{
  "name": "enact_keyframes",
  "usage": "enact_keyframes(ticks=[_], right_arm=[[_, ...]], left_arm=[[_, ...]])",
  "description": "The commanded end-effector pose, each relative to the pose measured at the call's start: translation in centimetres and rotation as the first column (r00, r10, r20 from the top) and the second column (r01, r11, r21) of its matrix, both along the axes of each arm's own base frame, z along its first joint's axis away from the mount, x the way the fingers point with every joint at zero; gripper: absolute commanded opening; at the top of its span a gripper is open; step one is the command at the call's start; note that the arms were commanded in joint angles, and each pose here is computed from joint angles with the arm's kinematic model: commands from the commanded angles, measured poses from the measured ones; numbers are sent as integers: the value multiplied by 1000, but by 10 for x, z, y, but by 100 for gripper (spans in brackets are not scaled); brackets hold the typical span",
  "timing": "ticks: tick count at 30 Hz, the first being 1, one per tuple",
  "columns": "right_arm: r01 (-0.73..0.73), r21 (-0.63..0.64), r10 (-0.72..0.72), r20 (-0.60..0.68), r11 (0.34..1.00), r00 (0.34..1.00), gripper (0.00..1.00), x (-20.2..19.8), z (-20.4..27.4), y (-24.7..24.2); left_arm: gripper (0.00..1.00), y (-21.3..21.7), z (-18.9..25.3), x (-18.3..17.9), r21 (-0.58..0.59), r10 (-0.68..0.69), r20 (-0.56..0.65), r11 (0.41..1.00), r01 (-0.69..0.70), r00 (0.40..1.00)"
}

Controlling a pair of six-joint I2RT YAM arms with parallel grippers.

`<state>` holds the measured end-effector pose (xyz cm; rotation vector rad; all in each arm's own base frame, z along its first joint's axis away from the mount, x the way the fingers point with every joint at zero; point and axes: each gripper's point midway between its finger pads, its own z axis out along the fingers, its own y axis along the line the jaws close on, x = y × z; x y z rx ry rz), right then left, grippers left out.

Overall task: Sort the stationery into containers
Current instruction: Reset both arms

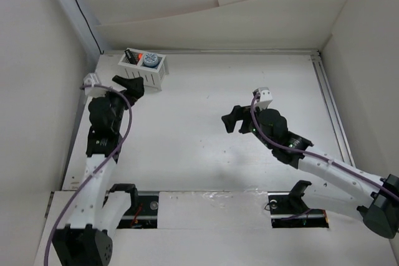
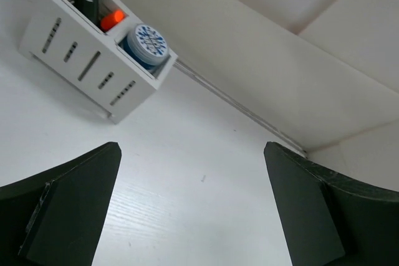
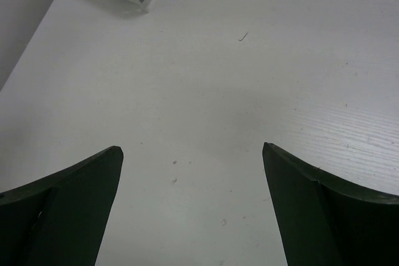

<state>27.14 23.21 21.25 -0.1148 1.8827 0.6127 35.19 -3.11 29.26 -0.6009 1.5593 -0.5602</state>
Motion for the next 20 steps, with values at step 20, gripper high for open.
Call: enact_keyframes(ticks=[20], right_arm=[[35, 38, -36, 40, 999, 999, 100, -16, 9, -17]], left_arm=[[100, -15, -15, -106, 10, -97, 135, 995, 96, 986]])
